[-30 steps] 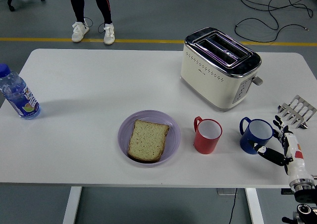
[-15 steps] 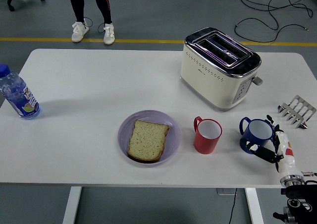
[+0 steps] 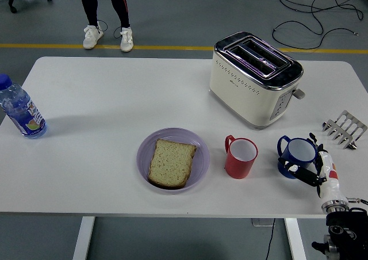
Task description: Pick up the cup,pour liquid into bread,place the cup on the desk
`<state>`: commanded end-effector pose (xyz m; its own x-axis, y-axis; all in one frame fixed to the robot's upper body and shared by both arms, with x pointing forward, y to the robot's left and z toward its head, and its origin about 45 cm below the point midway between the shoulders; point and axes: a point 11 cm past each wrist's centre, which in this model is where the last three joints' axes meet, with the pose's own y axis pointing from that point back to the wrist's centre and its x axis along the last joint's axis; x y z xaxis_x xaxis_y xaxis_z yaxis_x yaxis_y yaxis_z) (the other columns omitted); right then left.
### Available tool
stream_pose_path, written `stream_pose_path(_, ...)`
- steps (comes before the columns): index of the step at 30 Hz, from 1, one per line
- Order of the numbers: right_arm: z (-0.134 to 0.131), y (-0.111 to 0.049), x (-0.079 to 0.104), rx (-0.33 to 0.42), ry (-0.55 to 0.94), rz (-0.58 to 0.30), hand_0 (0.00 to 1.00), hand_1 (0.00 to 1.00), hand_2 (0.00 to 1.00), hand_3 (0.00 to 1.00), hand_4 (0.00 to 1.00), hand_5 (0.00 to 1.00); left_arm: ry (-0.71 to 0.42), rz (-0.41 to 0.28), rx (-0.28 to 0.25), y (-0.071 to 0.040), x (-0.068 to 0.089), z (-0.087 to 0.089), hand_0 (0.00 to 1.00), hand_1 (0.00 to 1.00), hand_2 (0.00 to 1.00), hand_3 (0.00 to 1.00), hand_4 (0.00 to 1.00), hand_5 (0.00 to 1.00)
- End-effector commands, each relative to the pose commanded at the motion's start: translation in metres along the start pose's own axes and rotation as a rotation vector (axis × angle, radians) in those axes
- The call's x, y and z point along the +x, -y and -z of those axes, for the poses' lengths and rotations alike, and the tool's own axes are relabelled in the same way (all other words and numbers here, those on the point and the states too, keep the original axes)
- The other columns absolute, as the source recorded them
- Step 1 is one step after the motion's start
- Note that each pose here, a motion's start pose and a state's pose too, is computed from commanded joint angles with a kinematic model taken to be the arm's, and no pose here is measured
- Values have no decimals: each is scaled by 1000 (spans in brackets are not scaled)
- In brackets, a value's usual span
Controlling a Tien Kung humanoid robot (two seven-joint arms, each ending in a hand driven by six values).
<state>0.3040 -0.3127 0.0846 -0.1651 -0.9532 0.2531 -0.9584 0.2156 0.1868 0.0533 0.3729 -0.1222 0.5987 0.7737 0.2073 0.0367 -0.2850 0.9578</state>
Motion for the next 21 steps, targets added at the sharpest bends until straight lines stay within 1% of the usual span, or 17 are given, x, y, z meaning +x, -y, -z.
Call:
stream_pose_path(9,-6,5,-2,-20,-12,2,900,838,927,987,998,128,-1,0,1,0,0,1,656,689,706,590,305,876)
stream_pose_path(10,-7,5,-2,-23,-12,1,865,808,891,940,998,137,1,0,1,0,0,1,656,688,706,590,306,876)
stream_pose_path(15,-11,5,-3,-34,9,-5,865,808,891,940,998,137,3,0,1,0,0,1,656,688,706,590,306,876)
stream_pose_path(16,-12,4,-3,-37,12,-7,838,787,833,898,977,137,4,0,1,0,0,1,656,688,704,590,305,876)
stream_pose_path(21,-15,3,0,-36,46,-26,838,787,833,898,977,137,1,0,0,0,0,0,656,688,704,590,305,876)
